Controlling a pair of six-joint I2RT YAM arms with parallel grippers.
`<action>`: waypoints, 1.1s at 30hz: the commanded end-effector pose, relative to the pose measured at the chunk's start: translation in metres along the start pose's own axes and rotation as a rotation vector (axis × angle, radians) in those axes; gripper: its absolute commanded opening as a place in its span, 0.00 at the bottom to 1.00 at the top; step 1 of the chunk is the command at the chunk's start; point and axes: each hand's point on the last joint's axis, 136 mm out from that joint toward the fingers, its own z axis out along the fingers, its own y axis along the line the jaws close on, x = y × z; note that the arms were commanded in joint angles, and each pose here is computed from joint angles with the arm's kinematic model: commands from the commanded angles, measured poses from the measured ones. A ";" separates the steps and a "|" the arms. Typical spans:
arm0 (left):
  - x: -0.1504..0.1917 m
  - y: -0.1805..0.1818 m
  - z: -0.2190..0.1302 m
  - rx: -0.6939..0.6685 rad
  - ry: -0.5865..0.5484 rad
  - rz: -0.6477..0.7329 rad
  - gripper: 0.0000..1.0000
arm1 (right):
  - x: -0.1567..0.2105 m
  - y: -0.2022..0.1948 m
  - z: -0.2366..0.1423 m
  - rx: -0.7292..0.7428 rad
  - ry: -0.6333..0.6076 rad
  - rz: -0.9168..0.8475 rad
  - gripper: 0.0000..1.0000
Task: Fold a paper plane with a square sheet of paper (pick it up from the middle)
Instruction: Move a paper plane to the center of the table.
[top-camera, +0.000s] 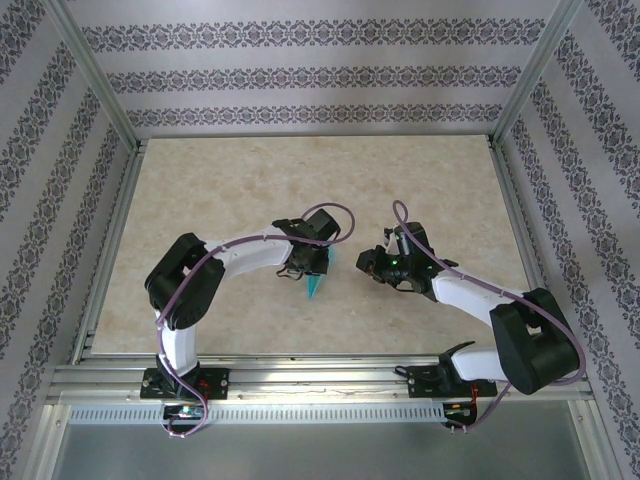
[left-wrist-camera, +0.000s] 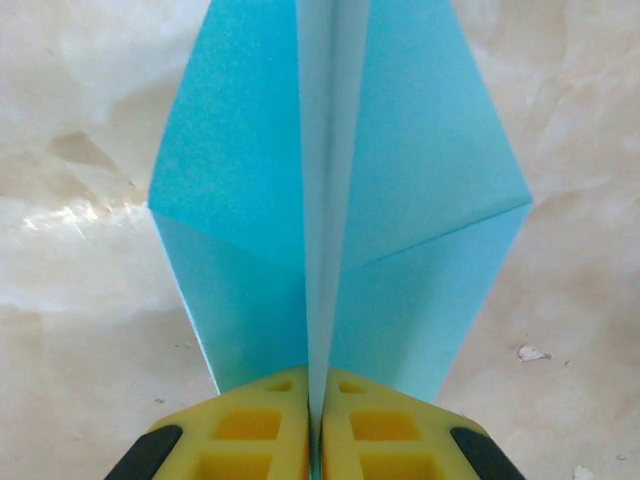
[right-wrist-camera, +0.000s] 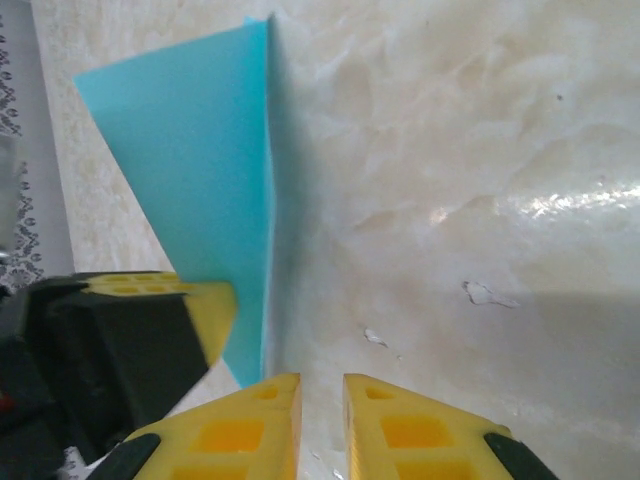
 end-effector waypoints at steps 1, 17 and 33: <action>0.005 0.020 0.003 -0.106 0.043 0.002 0.11 | 0.003 -0.006 0.000 0.012 0.004 -0.004 0.19; 0.008 0.016 0.013 -0.092 0.072 0.008 0.15 | 0.006 -0.010 0.003 0.014 0.018 0.008 0.19; 0.011 0.028 0.036 -0.140 0.091 -0.013 0.21 | 0.007 -0.010 0.007 0.009 0.031 0.016 0.20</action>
